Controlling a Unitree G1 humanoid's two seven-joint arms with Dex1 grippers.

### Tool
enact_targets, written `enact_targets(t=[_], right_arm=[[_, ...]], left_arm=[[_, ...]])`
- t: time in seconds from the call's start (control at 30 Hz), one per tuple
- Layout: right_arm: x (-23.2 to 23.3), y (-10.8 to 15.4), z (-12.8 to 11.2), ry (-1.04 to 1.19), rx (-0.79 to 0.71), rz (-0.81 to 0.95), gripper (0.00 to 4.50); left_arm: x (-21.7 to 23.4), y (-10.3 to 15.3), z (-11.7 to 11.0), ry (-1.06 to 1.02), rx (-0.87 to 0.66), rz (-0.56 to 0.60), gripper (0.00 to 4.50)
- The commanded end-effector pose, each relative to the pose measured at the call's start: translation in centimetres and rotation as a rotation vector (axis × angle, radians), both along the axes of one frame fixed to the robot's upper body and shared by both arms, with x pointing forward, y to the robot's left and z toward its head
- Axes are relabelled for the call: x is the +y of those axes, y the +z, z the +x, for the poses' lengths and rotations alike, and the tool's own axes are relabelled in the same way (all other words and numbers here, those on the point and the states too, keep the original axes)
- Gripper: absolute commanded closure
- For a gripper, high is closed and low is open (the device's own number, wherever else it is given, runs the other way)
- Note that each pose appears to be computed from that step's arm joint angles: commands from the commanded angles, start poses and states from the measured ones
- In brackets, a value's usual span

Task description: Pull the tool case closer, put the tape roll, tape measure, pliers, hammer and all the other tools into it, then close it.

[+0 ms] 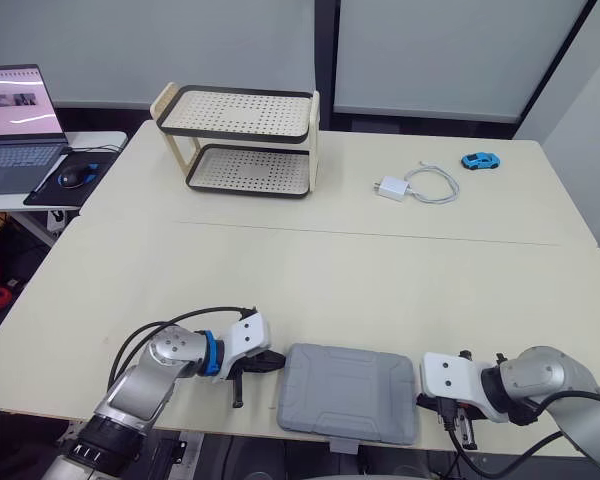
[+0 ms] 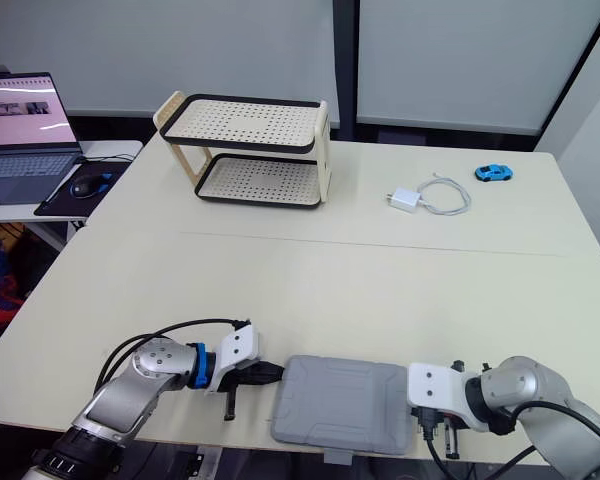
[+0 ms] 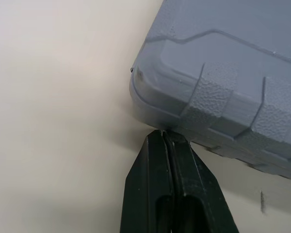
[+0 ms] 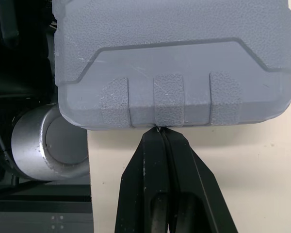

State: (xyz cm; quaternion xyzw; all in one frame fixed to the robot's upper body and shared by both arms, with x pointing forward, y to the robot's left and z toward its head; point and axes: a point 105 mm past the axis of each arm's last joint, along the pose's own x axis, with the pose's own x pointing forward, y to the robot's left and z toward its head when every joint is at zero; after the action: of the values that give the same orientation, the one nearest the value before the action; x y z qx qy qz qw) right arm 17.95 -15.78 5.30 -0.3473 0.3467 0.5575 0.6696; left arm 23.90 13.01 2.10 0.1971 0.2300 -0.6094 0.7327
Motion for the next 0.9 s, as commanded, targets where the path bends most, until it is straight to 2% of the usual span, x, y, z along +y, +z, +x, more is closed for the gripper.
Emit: enact_targets(t=[0.03,0.33,0.53,0.9], right_arm=[[-0.7,1.0,0.2,0.019,-0.044,-0.025,4.48],[0.0,-0.7,-0.1,0.026,-0.034,-0.01,4.48],[1.8,-0.3,-0.3,0.035,-0.023,0.061,4.48],[2.6,-0.2,0.2,0.041,-0.035,0.079,4.48]], left_arm=[[-1.9,0.1,-1.5,-0.102,0.016,-0.051,4.5],[-1.6,0.0,-1.4,-0.096,0.007,-0.041,4.5],[-1.6,0.3,-1.0,-0.064,-0.014,-0.052,4.5],[-1.0,0.4,-0.9,-0.044,-0.021,-0.039,4.5]])
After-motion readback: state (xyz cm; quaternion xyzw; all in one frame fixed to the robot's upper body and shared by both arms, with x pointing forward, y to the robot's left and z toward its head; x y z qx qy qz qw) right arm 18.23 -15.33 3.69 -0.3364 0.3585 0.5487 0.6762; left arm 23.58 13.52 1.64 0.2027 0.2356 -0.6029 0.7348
